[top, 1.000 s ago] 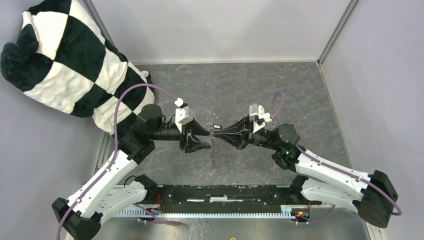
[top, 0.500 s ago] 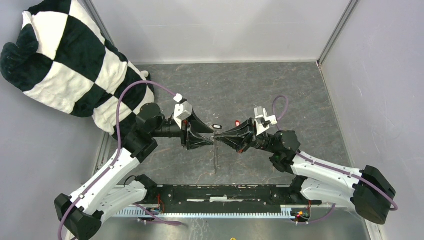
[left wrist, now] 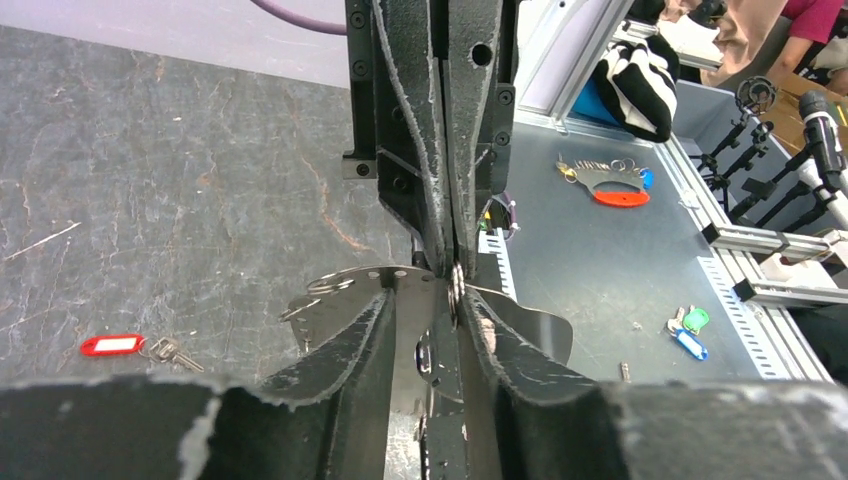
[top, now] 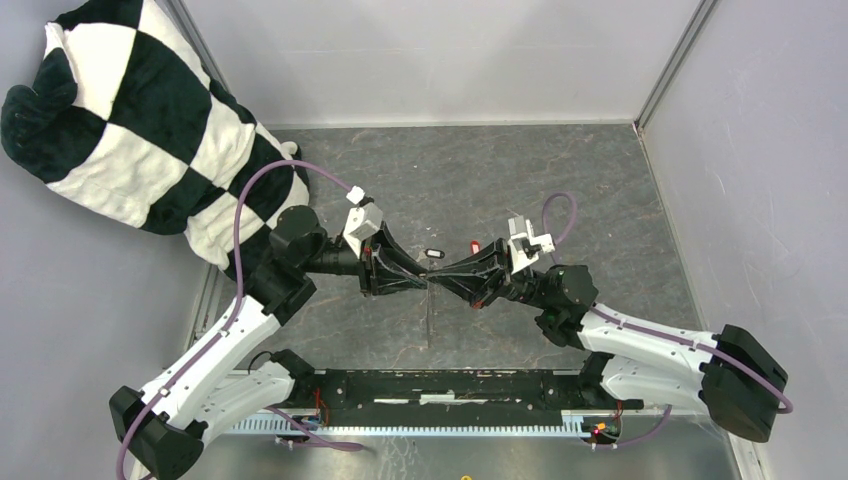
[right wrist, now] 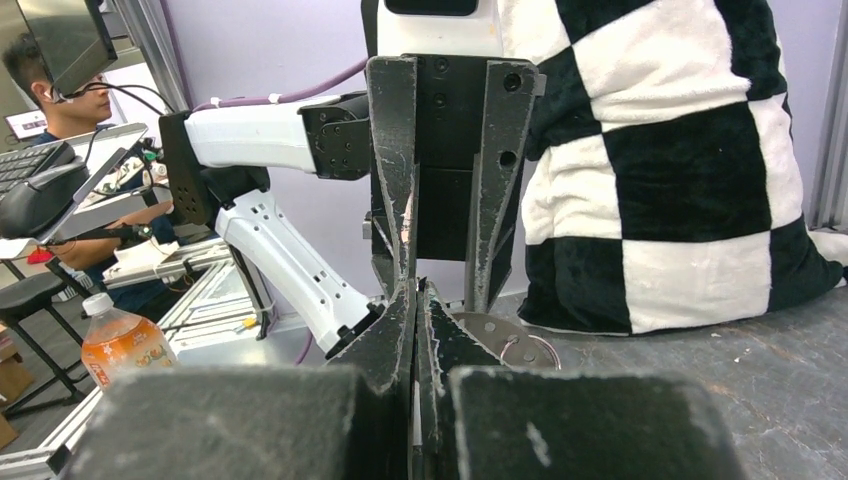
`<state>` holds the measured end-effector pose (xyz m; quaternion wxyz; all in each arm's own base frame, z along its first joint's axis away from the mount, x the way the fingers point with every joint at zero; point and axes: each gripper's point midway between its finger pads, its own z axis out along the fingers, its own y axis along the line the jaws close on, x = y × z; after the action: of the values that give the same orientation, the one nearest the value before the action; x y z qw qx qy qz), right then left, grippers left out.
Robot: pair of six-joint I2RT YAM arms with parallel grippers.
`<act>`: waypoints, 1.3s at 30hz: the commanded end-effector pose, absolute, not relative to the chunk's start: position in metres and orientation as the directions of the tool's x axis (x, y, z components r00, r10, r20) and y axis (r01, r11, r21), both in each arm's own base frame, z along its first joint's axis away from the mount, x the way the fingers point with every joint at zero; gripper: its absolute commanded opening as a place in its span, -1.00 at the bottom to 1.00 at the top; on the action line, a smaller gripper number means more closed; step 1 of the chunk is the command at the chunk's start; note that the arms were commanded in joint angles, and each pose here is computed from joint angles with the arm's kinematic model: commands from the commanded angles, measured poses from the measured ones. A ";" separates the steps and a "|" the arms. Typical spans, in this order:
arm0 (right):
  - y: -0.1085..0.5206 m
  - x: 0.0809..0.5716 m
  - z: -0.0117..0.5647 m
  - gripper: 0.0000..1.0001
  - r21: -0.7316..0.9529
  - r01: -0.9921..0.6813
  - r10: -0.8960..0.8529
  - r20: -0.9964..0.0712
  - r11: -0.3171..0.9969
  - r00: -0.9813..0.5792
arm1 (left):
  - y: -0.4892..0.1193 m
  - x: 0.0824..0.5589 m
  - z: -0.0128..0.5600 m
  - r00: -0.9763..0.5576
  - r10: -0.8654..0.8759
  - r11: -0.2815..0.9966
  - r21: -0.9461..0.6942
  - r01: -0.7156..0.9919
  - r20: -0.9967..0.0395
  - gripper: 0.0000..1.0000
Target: Put the keys on the keyring
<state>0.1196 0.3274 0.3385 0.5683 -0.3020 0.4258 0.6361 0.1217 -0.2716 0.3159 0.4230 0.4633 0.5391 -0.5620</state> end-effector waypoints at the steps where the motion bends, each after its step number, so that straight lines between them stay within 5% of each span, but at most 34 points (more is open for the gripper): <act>1: 0.324 0.118 0.351 -0.99 0.179 -0.984 0.526 -0.838 0.008 -0.148 | -0.272 0.116 0.330 -0.210 -0.010 -0.102 -0.208 0.973 -0.978 -0.34; 12: 0.307 0.121 0.351 -0.99 0.182 -0.980 0.594 -0.798 0.080 -0.100 | -0.271 0.116 0.327 -0.211 0.012 -0.087 -0.211 0.974 -0.977 -0.73; 20: 0.293 0.116 0.357 -0.99 0.177 -0.981 0.659 -0.748 0.084 -0.078 | -0.272 0.119 0.331 -0.251 -0.017 -0.060 -0.249 0.967 -0.968 -0.33; 39: 0.307 0.113 0.362 -0.99 0.178 -0.983 0.658 -0.745 0.036 -0.110 | -0.272 0.116 0.324 -0.252 -0.017 -0.077 -0.250 0.965 -0.968 -0.25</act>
<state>0.1201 0.3128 0.3255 0.6041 -0.2402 0.4096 0.6400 0.1216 -0.2721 0.3127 0.4157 0.4468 0.5481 -0.5719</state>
